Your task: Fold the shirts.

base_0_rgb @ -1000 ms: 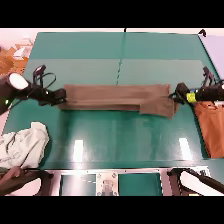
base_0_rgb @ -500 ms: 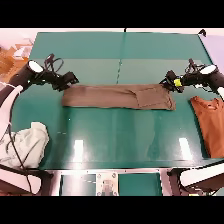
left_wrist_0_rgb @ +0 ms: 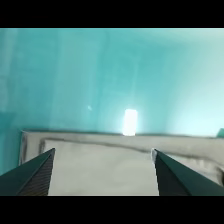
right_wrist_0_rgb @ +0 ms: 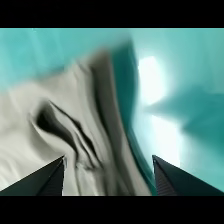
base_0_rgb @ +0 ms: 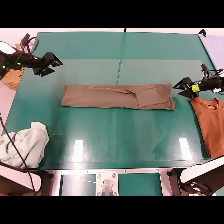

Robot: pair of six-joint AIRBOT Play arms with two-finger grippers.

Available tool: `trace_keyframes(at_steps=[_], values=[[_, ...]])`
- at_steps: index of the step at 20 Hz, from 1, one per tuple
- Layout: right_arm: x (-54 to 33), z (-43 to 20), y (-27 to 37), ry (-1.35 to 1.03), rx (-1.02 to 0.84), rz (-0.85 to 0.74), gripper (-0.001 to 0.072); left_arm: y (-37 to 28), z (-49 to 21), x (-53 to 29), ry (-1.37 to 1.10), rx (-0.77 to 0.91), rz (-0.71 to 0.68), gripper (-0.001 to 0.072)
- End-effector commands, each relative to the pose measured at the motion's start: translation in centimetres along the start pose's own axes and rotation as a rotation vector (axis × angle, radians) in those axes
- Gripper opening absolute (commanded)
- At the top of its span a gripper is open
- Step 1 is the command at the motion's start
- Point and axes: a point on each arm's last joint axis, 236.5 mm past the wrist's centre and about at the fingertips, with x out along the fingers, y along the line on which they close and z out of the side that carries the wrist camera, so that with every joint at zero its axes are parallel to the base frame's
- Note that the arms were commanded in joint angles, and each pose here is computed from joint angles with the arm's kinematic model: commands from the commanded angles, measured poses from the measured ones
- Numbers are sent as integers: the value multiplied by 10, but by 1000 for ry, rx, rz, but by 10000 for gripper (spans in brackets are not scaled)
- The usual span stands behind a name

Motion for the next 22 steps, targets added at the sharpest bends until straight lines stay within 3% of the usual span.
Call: trace_keyframes(at_steps=[1, 4, 8, 9, 10, 11, 12, 13, 17, 22], values=[[20, -20, -11, 107, -39, 92, 615, -15, -6, -6, 43, 2, -42, 714], [49, -24, 9, 141, -11, 238, 615, -35, -15, -1, 68, 7, -88, 714], [76, -46, 31, 234, -70, 260, 602, -70, -34, 14, 108, 61, -130, 714], [79, -48, 37, 240, -92, 261, 529, -80, -40, 19, 117, 78, -138, 712], [78, -46, 40, 238, -106, 261, 335, -90, -45, 23, 125, 94, -146, 667], [76, -43, 44, 232, -121, 262, 157, -99, -51, 28, 132, 123, -155, 507], [72, -39, 47, 229, -137, 267, 32, -110, -58, 32, 141, 164, -165, 283], [65, -35, 52, 228, -150, 271, 20, -119, -64, 37, 144, 202, -175, 37], [30, -17, 83, 211, -204, 283, 19, -163, -90, 76, 130, 284, -209, 24], [-40, -27, 155, 190, -332, 286, 19, -210, -194, 176, 244, 364, -234, 25]])
